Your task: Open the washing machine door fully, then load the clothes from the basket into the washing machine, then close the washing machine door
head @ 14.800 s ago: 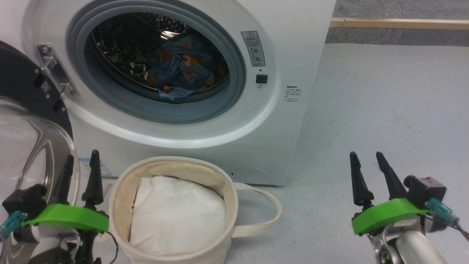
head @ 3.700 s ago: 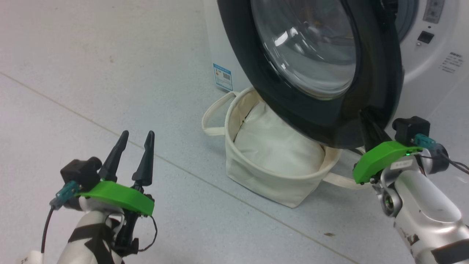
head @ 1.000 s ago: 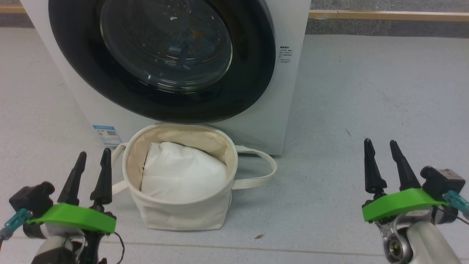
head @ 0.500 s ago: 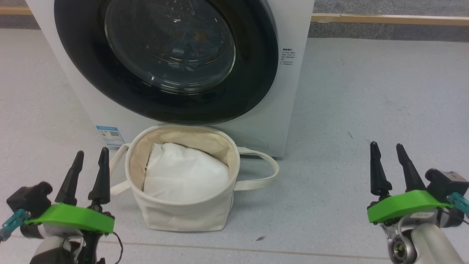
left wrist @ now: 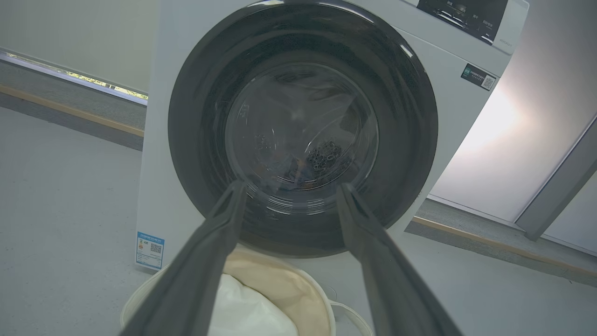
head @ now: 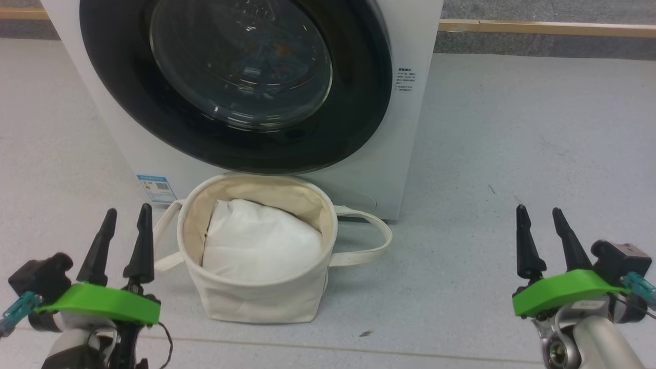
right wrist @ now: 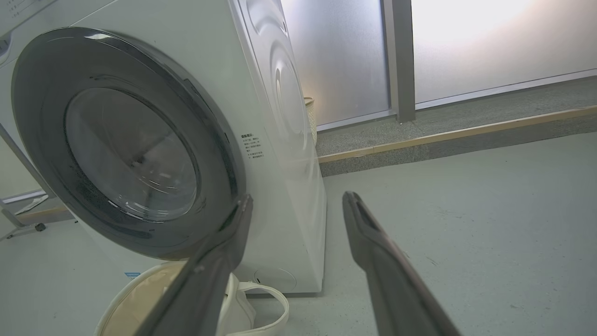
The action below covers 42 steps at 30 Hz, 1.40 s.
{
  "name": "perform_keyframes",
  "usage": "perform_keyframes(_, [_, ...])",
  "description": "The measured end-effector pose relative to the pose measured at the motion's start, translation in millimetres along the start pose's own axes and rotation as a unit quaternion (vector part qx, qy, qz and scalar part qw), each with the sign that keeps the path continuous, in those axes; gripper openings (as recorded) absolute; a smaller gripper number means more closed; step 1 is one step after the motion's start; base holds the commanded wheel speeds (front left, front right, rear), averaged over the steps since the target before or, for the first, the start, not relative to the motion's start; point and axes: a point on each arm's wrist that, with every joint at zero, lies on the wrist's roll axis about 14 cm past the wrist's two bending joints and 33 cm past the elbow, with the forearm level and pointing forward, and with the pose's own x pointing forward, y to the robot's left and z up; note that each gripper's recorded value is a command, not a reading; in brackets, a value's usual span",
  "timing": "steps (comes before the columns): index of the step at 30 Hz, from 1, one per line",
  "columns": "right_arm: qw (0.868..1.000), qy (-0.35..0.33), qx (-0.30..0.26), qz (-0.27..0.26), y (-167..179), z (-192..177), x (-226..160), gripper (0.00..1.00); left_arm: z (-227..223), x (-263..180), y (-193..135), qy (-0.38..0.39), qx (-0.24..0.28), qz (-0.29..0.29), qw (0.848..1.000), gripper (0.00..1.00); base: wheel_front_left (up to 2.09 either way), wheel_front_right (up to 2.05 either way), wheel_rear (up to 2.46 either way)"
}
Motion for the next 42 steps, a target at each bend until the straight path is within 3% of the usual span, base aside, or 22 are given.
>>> perform_keyframes(27, [1.000,0.008,0.000,0.008,5.3,-5.3,0.1,1.00,-6.1,-0.6,-3.4,0.009,0.000,-0.004,1.000,1.00,0.00,0.00,0.00])
perform_keyframes(28, [1.000,0.008,0.000,0.008,5.4,-5.4,0.1,0.00,-7.2,-0.7,-4.4,0.010,0.000,-0.006,1.000,0.00,0.00,0.00,0.00])
perform_keyframes(35, [0.997,0.077,0.021,-0.018,-4.3,-50.5,-26.5,0.00,-60.5,-32.8,5.1,0.087,-0.025,0.025,0.996,0.00,0.00,0.00,0.00])
perform_keyframes(42, [0.995,0.073,0.054,-0.030,-6.5,-47.8,-24.5,0.00,-59.1,-31.5,5.0,0.085,-0.055,0.032,0.994,0.00,0.00,0.00,0.00])
